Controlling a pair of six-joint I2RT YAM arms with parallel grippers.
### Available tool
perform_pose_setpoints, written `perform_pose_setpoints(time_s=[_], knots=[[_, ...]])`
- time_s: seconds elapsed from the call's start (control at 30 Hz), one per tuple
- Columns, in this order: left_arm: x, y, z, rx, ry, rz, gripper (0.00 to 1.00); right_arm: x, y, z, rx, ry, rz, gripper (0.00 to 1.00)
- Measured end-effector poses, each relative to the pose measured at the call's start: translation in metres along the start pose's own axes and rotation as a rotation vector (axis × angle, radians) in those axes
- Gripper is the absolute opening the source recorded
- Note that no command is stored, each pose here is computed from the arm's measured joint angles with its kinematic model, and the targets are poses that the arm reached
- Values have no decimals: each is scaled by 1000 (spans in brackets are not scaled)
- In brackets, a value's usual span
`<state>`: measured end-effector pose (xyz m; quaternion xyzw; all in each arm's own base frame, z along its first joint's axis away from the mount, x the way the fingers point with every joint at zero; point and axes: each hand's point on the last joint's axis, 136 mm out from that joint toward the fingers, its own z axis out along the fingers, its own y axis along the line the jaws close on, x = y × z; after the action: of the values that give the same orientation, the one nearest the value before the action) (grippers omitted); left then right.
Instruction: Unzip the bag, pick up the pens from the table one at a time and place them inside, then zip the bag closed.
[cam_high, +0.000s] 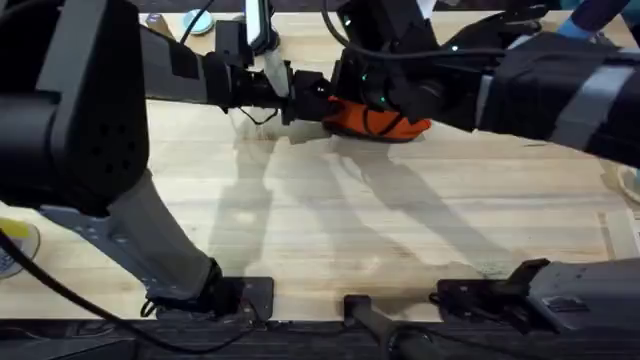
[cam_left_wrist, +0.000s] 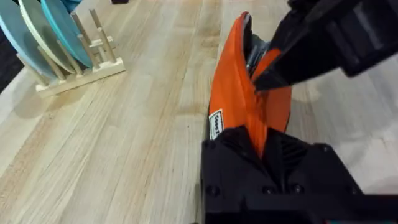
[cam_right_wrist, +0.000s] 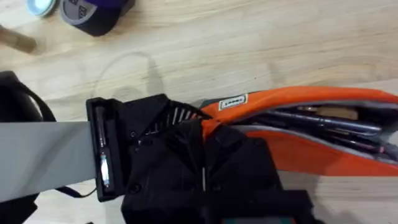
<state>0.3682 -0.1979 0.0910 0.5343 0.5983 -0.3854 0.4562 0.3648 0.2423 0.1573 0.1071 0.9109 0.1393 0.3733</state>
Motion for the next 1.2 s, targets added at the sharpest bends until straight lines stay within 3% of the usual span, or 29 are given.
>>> perform_pose_setpoints(time_s=[0.57,1.2], knots=[[0,0,1,1,-1,3,43,-6,-20,-5,43,19,10,30],[-1,1,1,-4,0,17,42,-25,-65,-19,212,-39,-23,30]])
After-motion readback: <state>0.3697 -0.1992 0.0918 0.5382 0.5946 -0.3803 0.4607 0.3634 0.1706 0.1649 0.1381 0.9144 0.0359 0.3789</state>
